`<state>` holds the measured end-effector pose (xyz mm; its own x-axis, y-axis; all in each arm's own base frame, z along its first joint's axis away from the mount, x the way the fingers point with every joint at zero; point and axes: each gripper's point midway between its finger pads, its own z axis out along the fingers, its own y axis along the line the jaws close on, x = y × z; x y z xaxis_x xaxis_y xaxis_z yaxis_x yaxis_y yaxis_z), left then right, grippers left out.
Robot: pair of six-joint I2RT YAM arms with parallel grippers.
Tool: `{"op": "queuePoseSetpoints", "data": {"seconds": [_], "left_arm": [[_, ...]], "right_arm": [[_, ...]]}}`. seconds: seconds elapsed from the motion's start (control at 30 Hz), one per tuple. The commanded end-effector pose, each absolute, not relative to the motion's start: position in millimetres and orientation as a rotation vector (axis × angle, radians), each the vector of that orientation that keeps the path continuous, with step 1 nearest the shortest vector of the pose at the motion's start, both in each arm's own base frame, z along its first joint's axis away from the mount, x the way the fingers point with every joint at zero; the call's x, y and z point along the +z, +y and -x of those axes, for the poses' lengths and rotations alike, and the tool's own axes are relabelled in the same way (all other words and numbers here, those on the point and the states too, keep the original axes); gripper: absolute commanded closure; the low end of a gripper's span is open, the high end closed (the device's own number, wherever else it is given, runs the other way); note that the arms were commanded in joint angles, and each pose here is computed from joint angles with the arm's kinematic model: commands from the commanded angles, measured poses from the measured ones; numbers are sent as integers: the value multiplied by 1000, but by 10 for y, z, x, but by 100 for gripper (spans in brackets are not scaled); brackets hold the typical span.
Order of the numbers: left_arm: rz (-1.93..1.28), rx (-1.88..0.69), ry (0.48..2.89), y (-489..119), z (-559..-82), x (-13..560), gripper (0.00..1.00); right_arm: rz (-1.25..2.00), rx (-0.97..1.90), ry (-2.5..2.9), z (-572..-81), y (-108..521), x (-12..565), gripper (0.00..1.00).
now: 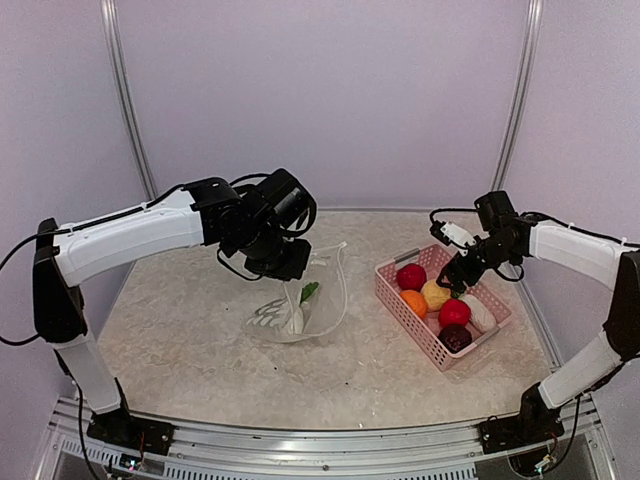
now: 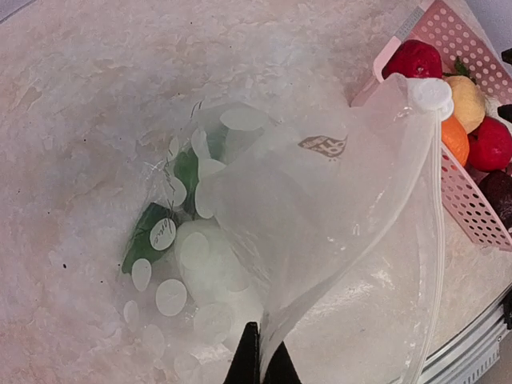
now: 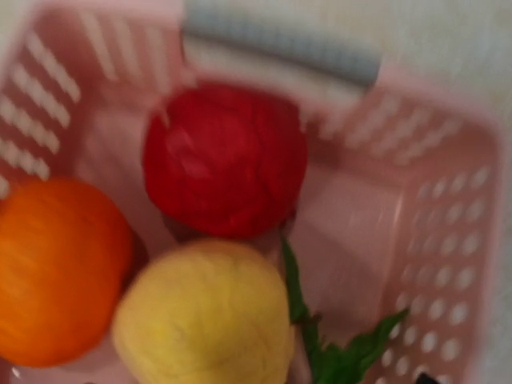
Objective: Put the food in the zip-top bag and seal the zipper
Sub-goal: Pick up the fake fruit from the bin.
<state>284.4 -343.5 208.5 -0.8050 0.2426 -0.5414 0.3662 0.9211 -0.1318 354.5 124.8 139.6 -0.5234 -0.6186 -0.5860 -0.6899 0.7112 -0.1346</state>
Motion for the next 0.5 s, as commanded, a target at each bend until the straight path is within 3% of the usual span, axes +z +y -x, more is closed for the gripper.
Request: {"op": "queuePoseSetpoints", "data": {"seconds": [0.0,0.47], "left_arm": [[-452,-338,2518,-3573,-2862,2113,100],[-398,-401,2461,-3587,-2876,2319,100]], "right_arm": [[1023,76,2347,-3601,1134,1097,17],[1042,171,2425,-3561,1212,675,12]]}}
